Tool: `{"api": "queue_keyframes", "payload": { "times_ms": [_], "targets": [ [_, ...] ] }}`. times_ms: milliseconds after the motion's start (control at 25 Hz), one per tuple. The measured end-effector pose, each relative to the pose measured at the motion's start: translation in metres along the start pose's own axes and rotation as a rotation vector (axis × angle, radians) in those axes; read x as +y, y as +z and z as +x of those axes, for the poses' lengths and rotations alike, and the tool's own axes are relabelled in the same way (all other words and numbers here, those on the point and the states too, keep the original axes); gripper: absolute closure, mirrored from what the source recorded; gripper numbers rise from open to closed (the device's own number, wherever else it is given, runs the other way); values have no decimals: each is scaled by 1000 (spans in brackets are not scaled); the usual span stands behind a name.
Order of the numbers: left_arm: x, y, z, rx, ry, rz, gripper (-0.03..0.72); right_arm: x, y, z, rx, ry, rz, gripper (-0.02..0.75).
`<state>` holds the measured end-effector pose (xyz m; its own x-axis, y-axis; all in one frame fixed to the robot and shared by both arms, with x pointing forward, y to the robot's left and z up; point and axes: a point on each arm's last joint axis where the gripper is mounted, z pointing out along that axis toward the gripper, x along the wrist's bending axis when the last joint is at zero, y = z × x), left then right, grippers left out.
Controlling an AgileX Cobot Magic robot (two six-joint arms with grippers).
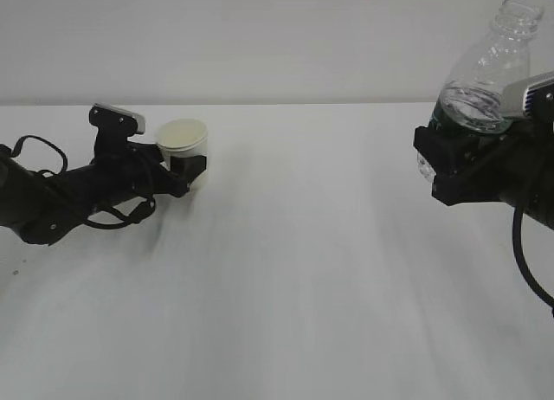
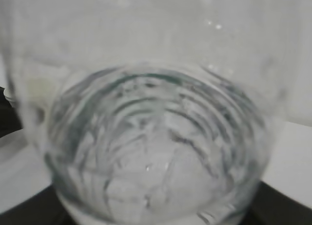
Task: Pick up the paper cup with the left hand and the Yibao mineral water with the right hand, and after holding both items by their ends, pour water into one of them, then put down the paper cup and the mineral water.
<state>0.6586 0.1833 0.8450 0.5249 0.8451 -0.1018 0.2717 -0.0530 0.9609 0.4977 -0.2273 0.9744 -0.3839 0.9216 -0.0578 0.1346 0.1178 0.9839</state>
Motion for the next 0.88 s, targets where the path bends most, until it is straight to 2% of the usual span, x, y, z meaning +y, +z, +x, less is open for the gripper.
{"api": "queue_keyframes", "payload": {
  "times_ms": [520, 880],
  "targets": [
    [9, 8, 3, 2, 15, -32, 95, 0, 0, 0, 0, 2, 0, 302],
    [-3, 10, 5, 7, 0, 8, 96, 0, 0, 0, 0, 2, 0, 302]
  ]
}}
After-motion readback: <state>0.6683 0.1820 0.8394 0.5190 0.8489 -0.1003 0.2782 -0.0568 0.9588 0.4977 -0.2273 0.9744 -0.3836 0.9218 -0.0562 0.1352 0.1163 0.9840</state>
